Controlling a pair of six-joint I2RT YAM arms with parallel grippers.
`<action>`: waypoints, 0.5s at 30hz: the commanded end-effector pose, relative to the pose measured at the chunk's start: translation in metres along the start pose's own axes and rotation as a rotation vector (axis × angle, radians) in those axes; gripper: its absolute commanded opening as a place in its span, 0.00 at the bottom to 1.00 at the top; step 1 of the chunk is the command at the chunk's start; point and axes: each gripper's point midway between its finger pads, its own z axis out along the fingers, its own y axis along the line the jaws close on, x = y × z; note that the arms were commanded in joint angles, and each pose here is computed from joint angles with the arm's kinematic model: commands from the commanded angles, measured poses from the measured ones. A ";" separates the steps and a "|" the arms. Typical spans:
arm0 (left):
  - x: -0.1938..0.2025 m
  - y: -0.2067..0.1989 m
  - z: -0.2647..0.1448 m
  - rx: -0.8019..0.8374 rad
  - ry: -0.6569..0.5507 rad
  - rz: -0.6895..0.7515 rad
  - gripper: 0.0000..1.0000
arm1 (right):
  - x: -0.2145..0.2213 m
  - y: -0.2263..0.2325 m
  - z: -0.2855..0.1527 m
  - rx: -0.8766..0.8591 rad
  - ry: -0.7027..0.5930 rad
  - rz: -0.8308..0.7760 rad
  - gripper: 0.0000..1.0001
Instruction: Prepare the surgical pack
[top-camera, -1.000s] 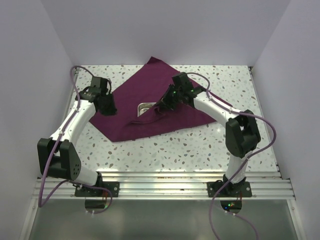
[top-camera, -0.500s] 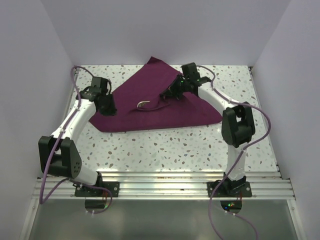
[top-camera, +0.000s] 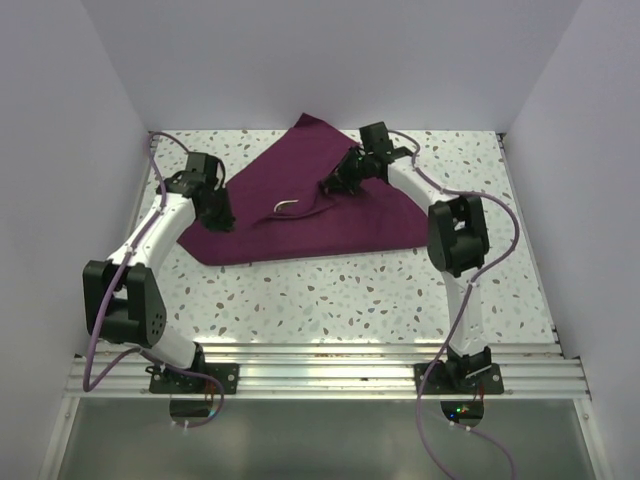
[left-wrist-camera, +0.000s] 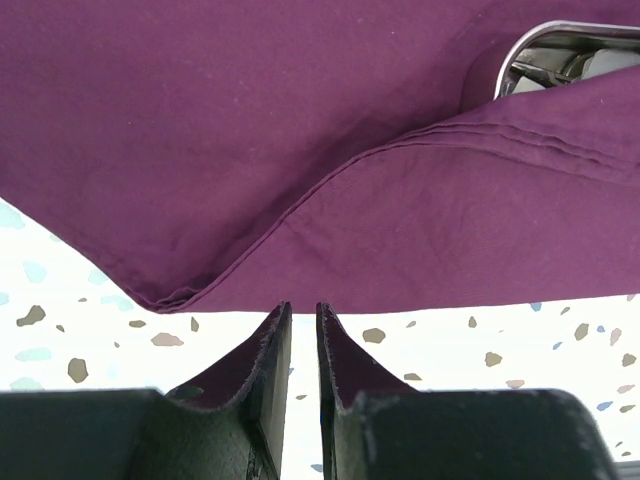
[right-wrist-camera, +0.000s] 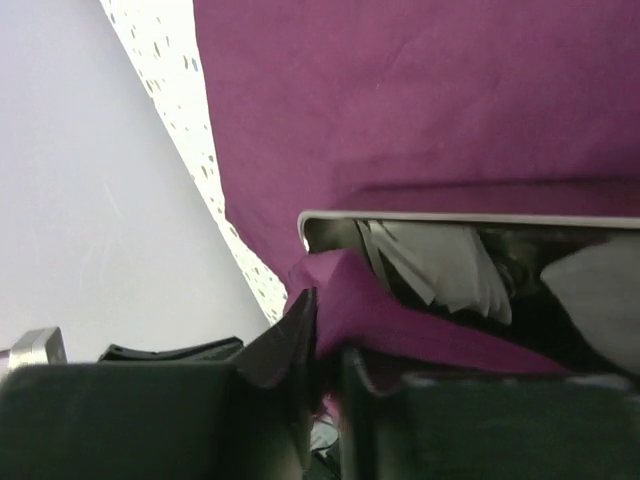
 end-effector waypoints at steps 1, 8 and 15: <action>-0.013 -0.005 -0.002 0.016 -0.021 -0.018 0.20 | -0.016 0.019 0.000 -0.077 0.002 -0.029 0.18; -0.011 -0.004 0.000 0.010 -0.010 -0.027 0.20 | -0.032 0.019 0.022 -0.114 0.009 0.003 0.30; -0.002 -0.003 0.005 0.013 0.011 -0.044 0.20 | -0.057 0.033 0.044 -0.180 0.024 0.042 0.40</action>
